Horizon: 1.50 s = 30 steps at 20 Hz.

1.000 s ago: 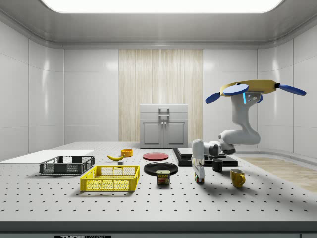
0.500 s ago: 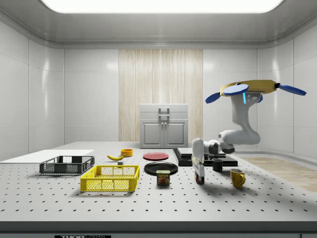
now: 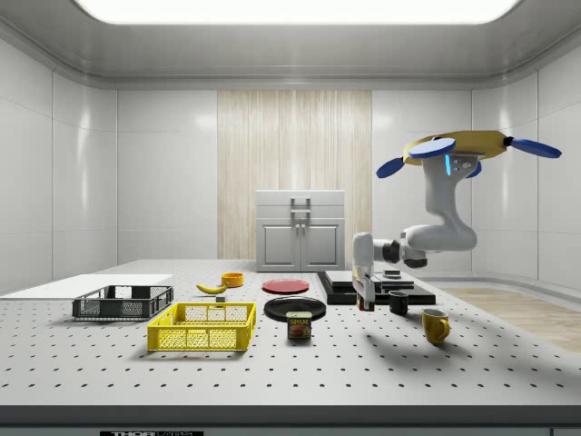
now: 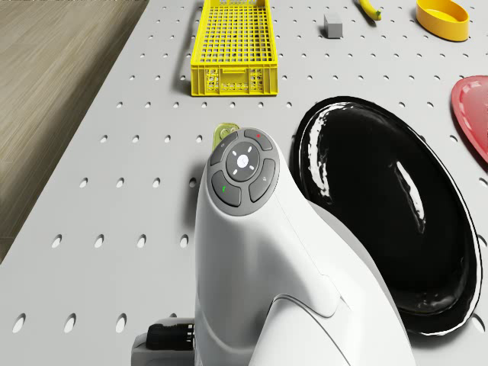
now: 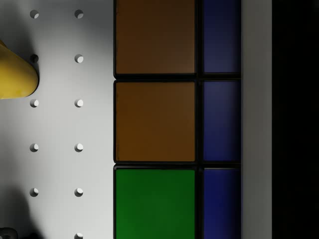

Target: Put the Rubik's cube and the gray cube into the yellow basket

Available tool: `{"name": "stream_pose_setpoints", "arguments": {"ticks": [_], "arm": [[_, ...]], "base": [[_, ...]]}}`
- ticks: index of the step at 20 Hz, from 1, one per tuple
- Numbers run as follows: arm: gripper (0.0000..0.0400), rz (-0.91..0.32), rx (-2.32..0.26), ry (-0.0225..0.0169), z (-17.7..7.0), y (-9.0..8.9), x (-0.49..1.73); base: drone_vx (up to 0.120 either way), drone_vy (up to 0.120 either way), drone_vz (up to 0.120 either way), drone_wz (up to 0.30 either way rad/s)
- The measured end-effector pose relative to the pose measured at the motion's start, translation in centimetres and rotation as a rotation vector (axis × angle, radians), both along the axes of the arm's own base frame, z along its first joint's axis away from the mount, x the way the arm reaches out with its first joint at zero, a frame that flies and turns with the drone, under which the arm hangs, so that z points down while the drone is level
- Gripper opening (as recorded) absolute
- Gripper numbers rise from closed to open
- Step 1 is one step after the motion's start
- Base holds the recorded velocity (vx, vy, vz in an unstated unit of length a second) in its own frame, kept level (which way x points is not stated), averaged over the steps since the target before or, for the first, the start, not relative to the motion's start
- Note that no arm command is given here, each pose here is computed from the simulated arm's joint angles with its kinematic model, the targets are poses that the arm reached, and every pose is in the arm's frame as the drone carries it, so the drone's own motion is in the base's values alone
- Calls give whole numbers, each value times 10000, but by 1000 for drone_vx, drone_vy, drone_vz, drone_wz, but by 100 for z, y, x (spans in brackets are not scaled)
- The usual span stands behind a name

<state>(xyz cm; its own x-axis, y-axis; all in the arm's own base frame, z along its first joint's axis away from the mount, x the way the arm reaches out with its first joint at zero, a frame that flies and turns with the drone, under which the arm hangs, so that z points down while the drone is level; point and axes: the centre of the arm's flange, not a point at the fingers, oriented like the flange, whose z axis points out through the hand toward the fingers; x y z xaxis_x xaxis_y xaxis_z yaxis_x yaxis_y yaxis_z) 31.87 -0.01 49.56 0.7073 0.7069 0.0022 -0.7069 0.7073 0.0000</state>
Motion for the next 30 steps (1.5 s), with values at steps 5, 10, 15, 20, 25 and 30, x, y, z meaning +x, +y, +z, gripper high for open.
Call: {"name": "stream_pose_setpoints", "arguments": {"ticks": [5, 10, 15, 20, 25, 30], "arm": [[325, 0, 0, 0, -33, 0, 0], [325, 0, 0, 0, -44, 0, 0], [325, 0, 1, 0, -48, 0, 0], [325, 1, 1, 0, -49, 0, 0], [325, 1, 1, 0, -49, 0, 0], [325, 1, 1, 0, -49, 0, 0]], "base": [[40, 0, 120, 0], [120, 40, 40, 0], [120, 112, 0, 0], [120, 0, 0, 0], [120, 48, 0, 0], [120, 0, 0, 0]]}}
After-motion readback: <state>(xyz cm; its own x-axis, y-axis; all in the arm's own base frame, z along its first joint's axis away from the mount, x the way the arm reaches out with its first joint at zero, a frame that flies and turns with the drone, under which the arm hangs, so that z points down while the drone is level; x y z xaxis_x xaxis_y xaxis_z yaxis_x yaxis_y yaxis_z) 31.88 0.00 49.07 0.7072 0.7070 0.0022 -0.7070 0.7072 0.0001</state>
